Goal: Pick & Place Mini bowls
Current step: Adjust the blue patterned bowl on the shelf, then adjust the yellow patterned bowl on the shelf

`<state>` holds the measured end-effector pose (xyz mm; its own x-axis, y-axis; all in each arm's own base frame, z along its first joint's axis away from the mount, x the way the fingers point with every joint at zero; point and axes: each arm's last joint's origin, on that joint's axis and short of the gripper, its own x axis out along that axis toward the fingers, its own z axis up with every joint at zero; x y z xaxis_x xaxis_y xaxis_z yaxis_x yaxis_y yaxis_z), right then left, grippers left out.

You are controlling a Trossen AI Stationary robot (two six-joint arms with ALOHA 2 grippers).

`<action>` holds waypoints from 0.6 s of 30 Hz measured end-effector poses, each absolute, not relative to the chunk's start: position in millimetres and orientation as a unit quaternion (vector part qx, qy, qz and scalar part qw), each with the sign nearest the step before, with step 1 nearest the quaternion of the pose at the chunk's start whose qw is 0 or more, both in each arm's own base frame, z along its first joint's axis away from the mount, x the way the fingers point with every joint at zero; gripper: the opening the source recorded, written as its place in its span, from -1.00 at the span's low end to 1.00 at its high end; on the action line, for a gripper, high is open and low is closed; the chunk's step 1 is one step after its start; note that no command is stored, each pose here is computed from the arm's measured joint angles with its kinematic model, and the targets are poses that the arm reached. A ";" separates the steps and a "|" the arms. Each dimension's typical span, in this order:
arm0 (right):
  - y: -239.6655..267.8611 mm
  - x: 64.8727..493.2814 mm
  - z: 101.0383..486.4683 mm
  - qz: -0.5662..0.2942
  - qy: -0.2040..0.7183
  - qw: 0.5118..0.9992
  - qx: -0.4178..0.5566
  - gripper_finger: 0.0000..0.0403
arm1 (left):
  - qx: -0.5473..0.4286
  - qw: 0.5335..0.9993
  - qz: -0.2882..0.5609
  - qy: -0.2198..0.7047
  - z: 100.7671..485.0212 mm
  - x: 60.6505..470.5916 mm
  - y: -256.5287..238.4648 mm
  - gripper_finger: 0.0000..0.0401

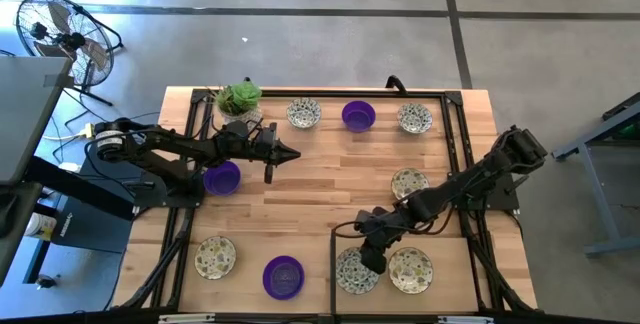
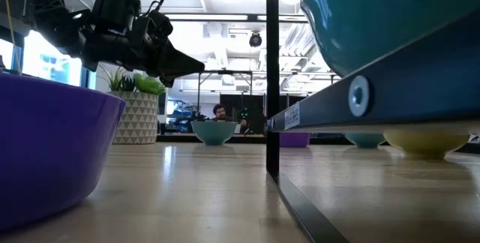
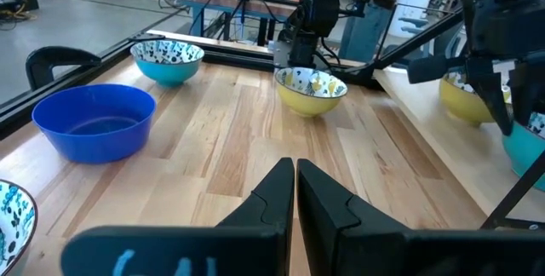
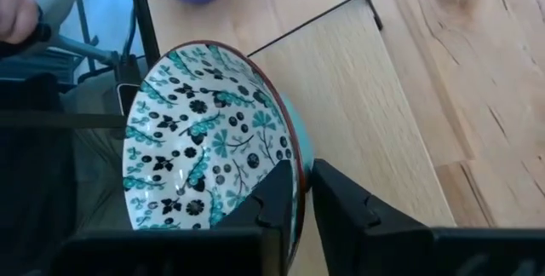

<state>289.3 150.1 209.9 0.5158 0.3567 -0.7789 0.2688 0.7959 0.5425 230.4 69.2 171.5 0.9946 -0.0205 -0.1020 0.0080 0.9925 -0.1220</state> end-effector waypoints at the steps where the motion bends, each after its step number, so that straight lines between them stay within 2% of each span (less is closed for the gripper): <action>1: 150.2 289.4 209.9 0.028 0.491 0.811 0.318 -0.76 | -0.061 0.997 -0.007 0.052 171.5 230.4 69.2 -0.93; 8: 143.7 276.7 236.9 0.044 0.467 0.820 0.328 -0.38 | -0.061 0.997 -0.007 0.051 171.5 230.4 69.2 -0.93; 11: 135.4 257.7 254.0 0.022 0.471 0.821 0.322 -0.30 | -0.061 0.997 -0.010 0.052 171.5 230.4 69.0 -0.93; 14: 128.6 227.9 263.0 -0.023 0.519 0.794 0.316 -0.34 | -0.062 0.997 -0.010 0.052 171.4 230.4 69.0 -0.93; 18: 128.6 194.8 265.0 -0.072 0.593 0.736 0.319 -0.62 | -0.061 0.997 -0.010 0.052 171.5 230.4 69.0 -0.93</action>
